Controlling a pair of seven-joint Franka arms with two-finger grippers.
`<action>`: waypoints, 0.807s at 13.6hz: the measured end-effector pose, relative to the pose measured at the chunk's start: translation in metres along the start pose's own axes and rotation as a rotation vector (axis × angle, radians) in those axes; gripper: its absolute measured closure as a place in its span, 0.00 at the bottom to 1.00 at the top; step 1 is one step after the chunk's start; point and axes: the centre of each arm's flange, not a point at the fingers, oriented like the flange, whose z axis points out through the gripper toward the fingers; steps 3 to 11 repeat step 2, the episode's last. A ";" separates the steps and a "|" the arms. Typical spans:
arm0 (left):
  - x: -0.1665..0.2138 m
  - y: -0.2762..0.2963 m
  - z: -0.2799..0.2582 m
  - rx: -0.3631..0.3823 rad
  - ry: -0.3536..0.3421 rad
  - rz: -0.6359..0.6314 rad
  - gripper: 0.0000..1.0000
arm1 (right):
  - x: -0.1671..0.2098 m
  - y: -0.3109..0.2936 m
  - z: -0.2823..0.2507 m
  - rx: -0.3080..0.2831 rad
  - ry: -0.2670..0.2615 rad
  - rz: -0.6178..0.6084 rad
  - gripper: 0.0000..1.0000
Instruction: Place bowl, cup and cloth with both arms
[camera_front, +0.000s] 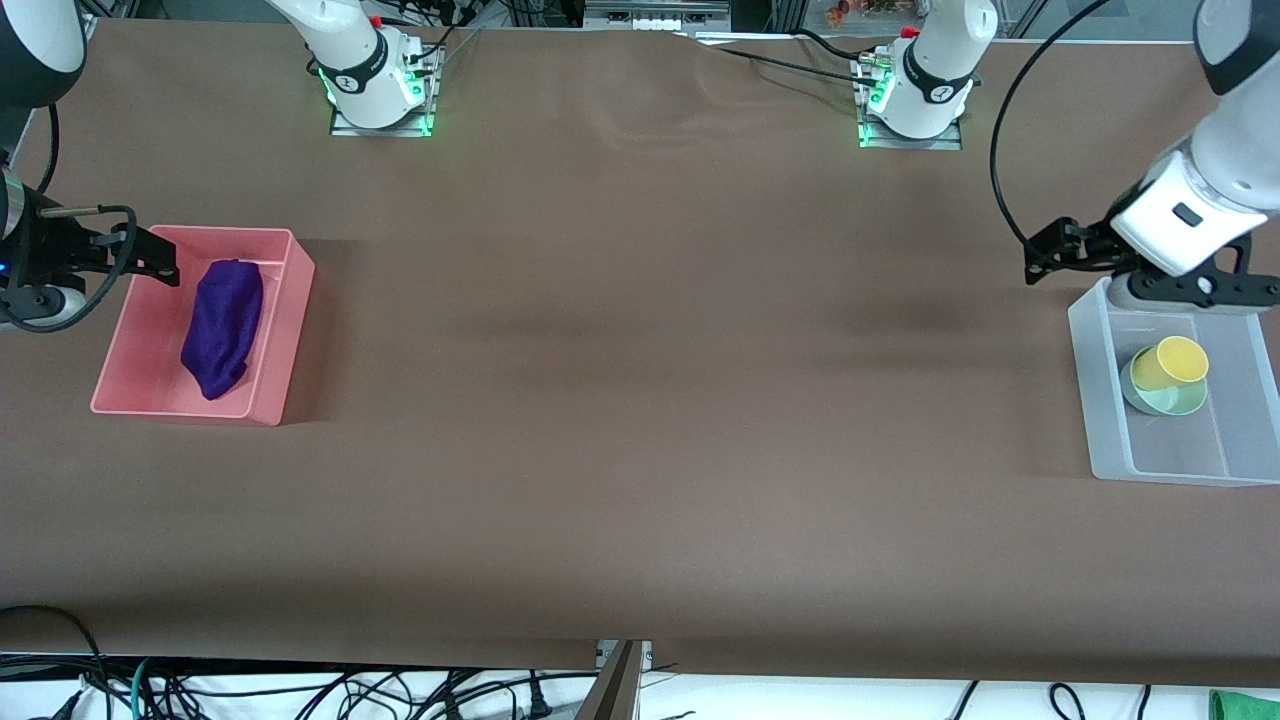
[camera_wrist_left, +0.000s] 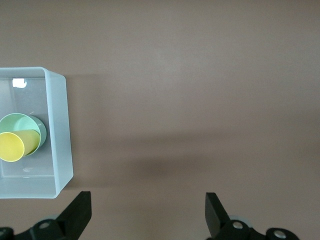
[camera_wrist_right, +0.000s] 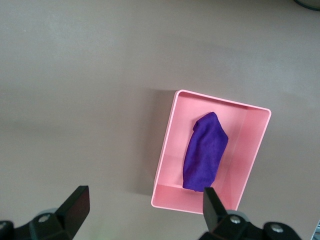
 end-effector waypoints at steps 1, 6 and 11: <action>-0.003 -0.001 0.002 0.002 -0.001 0.002 0.00 | 0.000 0.000 0.000 0.000 0.000 0.000 0.00; -0.005 -0.004 0.004 0.002 -0.003 0.001 0.00 | 0.000 0.000 0.000 0.000 0.000 0.000 0.00; -0.005 -0.004 0.004 0.002 -0.003 0.001 0.00 | 0.000 0.000 0.000 0.000 0.000 0.000 0.00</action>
